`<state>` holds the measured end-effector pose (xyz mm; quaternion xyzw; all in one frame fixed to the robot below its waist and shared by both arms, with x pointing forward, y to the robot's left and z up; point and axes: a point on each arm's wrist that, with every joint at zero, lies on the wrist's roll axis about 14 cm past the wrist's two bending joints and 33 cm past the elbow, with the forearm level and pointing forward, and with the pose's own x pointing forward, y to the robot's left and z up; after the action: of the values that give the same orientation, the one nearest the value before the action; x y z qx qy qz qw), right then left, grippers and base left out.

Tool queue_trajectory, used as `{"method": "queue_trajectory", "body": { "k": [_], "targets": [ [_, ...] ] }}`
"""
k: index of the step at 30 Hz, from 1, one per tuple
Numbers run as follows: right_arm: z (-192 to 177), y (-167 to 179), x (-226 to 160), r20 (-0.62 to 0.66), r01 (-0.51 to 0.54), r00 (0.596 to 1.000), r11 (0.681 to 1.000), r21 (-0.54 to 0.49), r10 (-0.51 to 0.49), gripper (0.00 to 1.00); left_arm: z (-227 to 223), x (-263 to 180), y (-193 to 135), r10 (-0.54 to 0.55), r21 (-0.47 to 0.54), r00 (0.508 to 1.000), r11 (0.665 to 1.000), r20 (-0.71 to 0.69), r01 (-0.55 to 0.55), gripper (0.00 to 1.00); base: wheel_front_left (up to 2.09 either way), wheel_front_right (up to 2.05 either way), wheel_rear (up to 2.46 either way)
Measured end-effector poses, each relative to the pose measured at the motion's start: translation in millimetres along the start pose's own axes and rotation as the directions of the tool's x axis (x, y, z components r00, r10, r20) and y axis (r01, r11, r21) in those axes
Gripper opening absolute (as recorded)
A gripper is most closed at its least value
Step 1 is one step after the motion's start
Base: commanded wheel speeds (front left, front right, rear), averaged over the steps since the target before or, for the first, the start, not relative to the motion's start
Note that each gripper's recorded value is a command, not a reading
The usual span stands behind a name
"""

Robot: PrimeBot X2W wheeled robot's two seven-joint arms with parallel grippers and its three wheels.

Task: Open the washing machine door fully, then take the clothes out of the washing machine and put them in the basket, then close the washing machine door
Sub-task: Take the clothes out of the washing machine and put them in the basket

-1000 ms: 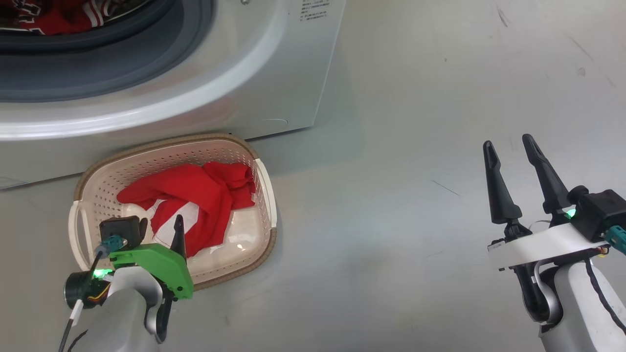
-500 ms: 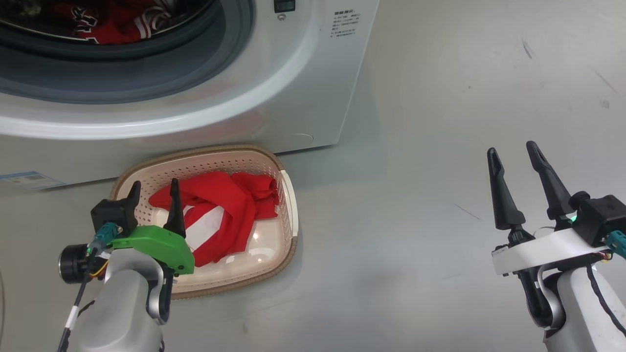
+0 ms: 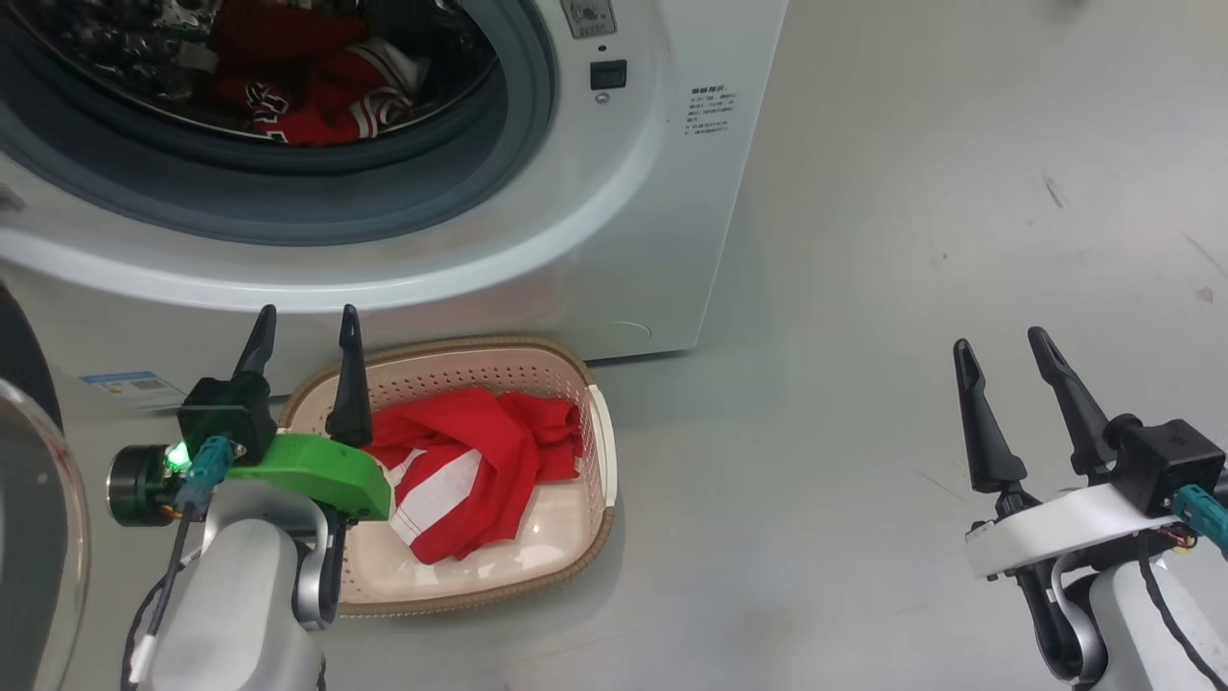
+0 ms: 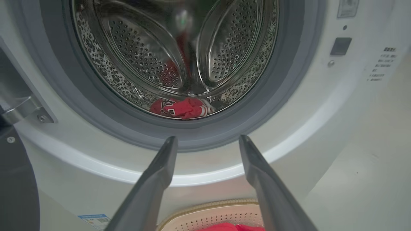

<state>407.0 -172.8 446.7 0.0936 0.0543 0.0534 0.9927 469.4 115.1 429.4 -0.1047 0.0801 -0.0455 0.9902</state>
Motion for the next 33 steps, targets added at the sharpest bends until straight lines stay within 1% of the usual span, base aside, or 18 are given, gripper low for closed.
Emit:
{"method": "queue_trajectory", "body": {
  "k": [5,11,20,33],
  "targets": [
    [4.9,7.7,-8.7,0.012,-0.012,1.000,1.000,-0.005,0.012,1.00,21.2,-17.1,-0.5,-0.001,0.032,0.998,0.999,0.064,-0.001,1.00,0.00,0.00,0.00],
    [11.8,17.2,-19.8,0.032,-0.027,0.999,1.000,-0.002,0.027,1.00,28.9,-43.2,4.0,0.017,0.040,0.996,0.999,0.091,-0.020,1.00,0.00,0.00,0.00],
    [19.8,21.0,-35.4,0.049,-0.022,0.999,1.000,-0.009,0.022,1.00,42.5,-72.9,3.4,0.024,0.044,0.989,0.999,0.143,-0.031,1.00,0.00,0.00,0.00],
    [23.1,20.9,-44.6,0.053,-0.007,0.999,1.000,-0.008,0.008,1.00,50.0,-92.4,-0.1,0.024,0.030,0.984,0.999,0.178,-0.030,1.00,0.00,0.00,0.00]
  ]
}}
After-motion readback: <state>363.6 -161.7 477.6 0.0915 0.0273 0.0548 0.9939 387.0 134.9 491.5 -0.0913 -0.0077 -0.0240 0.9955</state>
